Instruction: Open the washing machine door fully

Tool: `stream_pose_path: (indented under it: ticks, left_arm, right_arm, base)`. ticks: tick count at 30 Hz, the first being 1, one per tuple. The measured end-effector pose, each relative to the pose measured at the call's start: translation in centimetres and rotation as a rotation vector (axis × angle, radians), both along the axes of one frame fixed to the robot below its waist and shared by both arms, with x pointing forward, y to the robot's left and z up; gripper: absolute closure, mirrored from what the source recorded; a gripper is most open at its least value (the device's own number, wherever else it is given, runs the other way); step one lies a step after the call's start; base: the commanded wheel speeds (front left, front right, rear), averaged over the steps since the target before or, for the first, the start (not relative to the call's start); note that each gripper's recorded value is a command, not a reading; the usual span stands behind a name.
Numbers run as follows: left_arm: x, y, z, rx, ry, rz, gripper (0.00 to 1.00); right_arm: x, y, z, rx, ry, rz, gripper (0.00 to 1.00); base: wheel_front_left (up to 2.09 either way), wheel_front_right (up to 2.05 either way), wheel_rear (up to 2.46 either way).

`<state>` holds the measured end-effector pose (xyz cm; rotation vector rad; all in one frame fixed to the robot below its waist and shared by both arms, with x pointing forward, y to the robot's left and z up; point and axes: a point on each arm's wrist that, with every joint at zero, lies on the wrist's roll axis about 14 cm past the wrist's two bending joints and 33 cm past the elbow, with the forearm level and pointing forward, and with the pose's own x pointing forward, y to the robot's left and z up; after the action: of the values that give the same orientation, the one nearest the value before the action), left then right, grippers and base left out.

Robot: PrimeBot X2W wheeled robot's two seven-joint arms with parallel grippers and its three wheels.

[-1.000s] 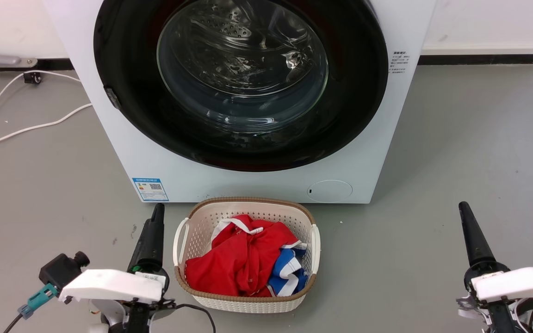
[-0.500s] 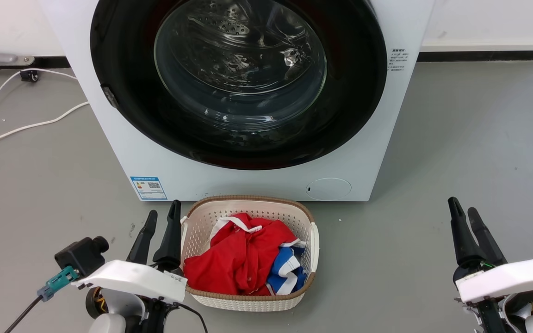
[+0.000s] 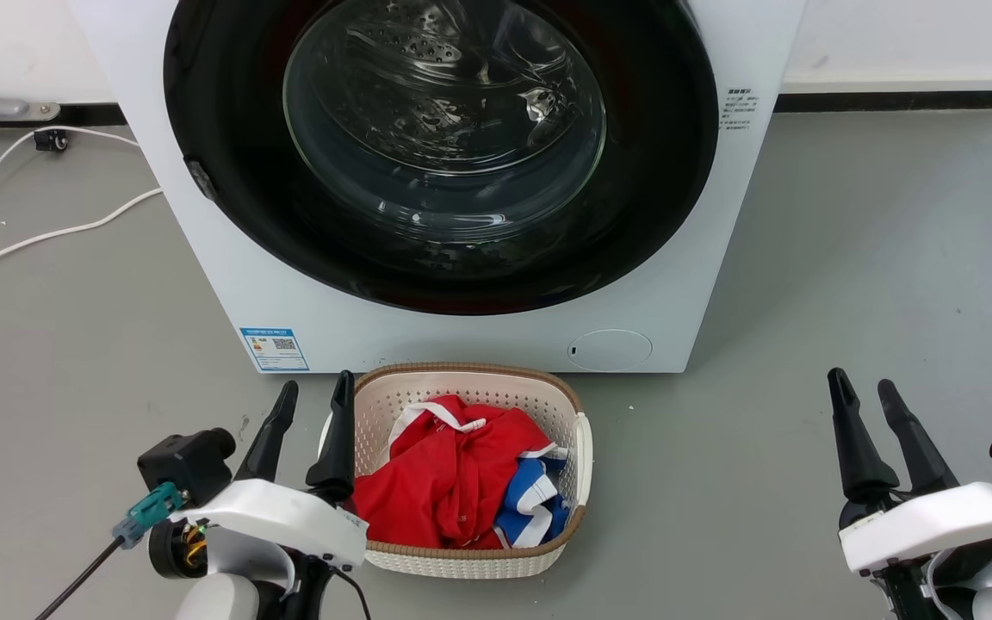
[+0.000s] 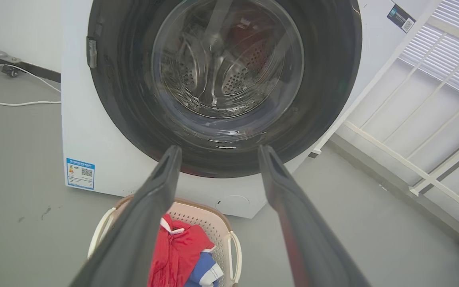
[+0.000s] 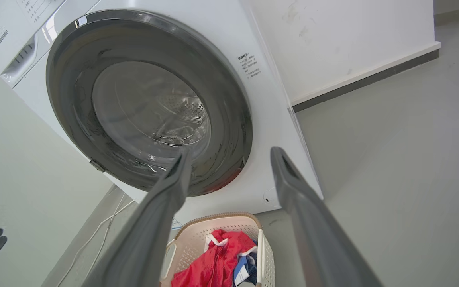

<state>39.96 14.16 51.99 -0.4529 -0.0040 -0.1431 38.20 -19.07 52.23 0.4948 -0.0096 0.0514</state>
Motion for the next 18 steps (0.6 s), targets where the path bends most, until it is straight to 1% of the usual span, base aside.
stream_pose_path:
  ticks: [8,18]
  left_arm:
    - [-0.04,-0.25,0.07,0.106,-0.022,0.000,0.00]
    - [-0.22,-0.37,0.38,0.205,-0.057,0.001,0.00]
  right_arm:
    - [-0.22,0.11,-0.01,-0.092,0.001,0.006,0.00]
    - [-0.56,-0.06,-0.10,-0.199,0.009,0.004,0.00]
  base:
    - [0.00,0.00,0.00]
    - [0.00,0.00,0.00]
